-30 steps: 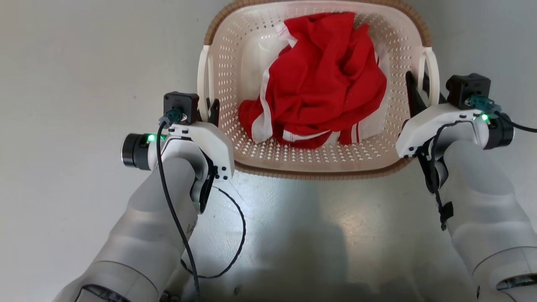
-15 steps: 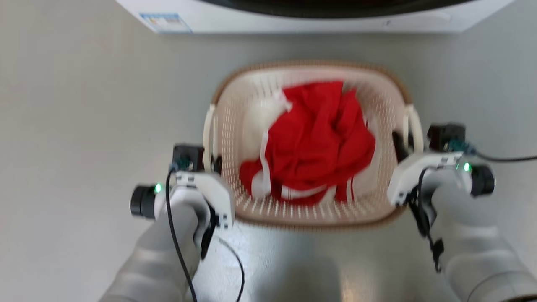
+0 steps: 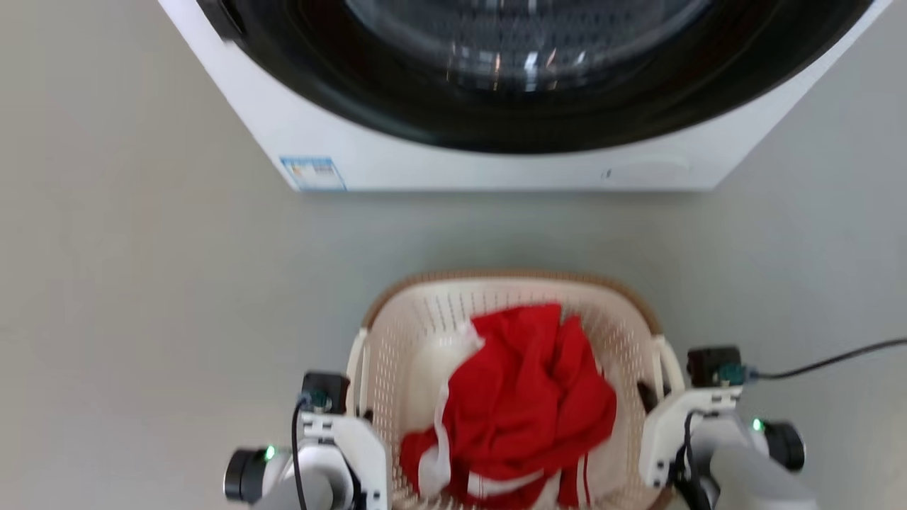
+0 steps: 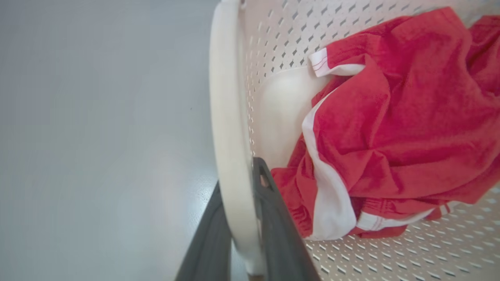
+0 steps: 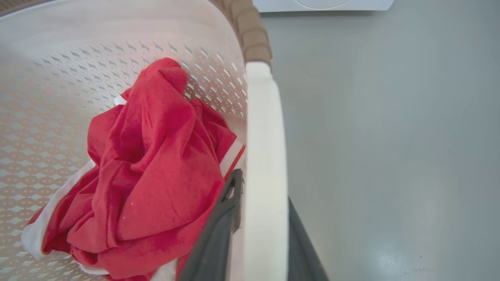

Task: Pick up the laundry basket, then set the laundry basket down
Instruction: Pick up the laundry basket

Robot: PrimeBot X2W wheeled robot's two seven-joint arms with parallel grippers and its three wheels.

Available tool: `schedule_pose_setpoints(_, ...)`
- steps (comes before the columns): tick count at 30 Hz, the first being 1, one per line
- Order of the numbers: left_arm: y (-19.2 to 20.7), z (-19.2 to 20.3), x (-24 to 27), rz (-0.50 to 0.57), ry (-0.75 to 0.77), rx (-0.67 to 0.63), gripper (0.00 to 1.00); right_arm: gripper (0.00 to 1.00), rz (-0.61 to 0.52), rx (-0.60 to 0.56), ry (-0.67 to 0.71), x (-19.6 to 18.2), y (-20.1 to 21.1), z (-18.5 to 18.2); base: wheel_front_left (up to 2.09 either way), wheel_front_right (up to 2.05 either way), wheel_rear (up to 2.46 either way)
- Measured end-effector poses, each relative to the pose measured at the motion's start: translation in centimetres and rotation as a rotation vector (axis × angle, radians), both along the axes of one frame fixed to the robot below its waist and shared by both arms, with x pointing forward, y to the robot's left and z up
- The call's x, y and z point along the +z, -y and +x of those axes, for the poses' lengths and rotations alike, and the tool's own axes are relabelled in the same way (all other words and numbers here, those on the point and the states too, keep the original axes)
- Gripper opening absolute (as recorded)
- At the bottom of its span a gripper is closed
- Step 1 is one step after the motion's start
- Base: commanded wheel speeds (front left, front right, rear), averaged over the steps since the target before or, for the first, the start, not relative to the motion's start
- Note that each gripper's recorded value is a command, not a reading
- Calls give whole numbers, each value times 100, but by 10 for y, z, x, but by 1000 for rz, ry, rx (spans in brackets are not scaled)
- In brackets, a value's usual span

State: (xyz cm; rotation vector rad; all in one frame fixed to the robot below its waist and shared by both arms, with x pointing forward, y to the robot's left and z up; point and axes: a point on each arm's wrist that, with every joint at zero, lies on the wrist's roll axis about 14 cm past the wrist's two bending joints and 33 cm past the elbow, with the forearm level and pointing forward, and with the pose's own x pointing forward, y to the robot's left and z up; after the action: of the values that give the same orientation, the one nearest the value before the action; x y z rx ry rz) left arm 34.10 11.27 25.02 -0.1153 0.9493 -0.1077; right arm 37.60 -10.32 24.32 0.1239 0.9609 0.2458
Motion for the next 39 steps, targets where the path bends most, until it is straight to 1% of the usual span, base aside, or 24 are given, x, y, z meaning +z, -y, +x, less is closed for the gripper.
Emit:
schedule_pose_setpoints(9,0,-30,24,6,29,-6,0,0,19,2,10,27,-3,-37,0,0,0)
schedule_pose_setpoints(17,-1,-45,38,5,56,-2,0,0,28,11,51,47,-7,-46,0,0,0)
schedule_pose_setpoints(28,-2,-62,44,11,64,-8,0,0,36,19,53,54,-10,-67,0,0,0)
schedule_pose_setpoints(39,-3,-68,43,17,59,-13,0,0,41,26,53,56,-12,-71,0,0,0)
